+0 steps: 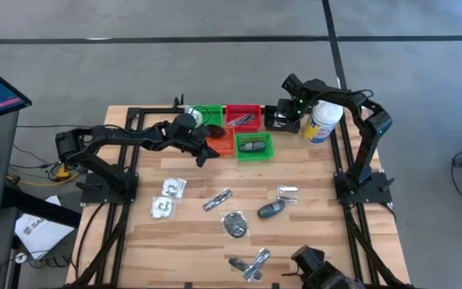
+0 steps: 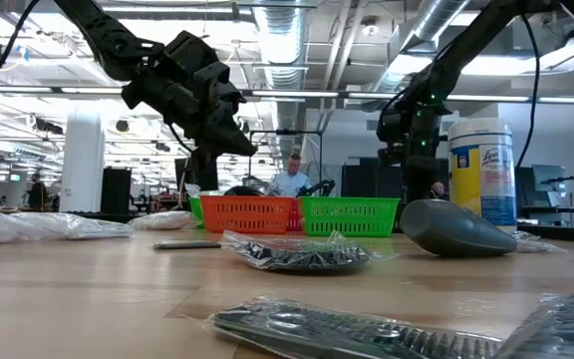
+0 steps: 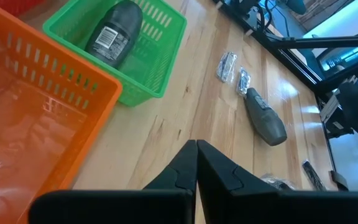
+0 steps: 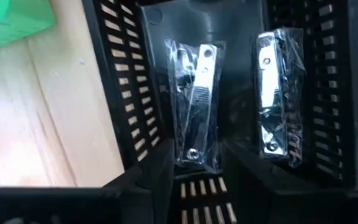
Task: Pick & Place Travel size toiletries
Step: Put the nail cutter into the black bin, then put the black deodorant into the green bin
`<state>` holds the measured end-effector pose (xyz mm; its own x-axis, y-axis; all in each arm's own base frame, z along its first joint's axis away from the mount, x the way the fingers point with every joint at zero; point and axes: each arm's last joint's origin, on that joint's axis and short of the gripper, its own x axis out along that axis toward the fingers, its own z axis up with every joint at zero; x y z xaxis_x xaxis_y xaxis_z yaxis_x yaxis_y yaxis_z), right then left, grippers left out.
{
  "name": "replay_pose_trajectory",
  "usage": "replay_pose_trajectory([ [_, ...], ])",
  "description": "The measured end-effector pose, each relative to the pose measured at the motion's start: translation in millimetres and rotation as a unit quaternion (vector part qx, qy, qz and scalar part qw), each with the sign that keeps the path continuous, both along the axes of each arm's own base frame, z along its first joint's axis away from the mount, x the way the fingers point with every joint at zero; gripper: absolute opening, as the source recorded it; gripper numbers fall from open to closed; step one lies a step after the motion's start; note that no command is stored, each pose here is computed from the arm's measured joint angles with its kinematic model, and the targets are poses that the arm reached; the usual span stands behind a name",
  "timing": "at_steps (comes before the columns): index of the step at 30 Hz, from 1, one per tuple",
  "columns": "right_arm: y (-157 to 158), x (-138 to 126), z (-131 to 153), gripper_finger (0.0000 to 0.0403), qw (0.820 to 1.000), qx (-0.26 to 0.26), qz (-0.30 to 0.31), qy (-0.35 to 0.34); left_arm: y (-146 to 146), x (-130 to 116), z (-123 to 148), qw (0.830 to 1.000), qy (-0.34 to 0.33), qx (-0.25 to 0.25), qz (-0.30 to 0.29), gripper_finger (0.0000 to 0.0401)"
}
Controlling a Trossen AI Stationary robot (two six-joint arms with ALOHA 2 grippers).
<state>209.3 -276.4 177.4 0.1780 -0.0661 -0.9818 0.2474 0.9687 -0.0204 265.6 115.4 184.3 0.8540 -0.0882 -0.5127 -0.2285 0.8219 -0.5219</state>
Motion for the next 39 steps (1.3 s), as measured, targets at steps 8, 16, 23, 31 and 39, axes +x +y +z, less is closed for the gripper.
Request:
replay_pose_trajectory([
  [8,2.5,4.3,-0.1,0.0146,0.999,-0.034,0.000,0.039,1.6,-0.6,0.1,1.000,-0.001,0.002,0.002,0.0000],
  [16,1.9,16.0,12.3,0.0136,0.998,-0.050,0.002,0.026,1.7,-0.5,0.4,1.000,-0.002,0.002,0.002,0.0000],
  [23,-13.0,31.6,56.1,0.0134,0.995,-0.101,-0.011,-0.021,1.7,-0.5,0.4,1.000,-0.002,0.002,0.002,0.0000],
  [31,-21.1,45.7,103.3,0.0133,0.985,-0.153,-0.018,-0.074,1.7,-0.5,0.4,1.000,-0.002,0.002,0.001,0.0000],
  [39,-13.9,58.0,128.6,0.0132,0.981,-0.163,-0.030,-0.102,1.6,-0.5,0.4,1.000,-0.003,0.002,0.001,0.0000],
])
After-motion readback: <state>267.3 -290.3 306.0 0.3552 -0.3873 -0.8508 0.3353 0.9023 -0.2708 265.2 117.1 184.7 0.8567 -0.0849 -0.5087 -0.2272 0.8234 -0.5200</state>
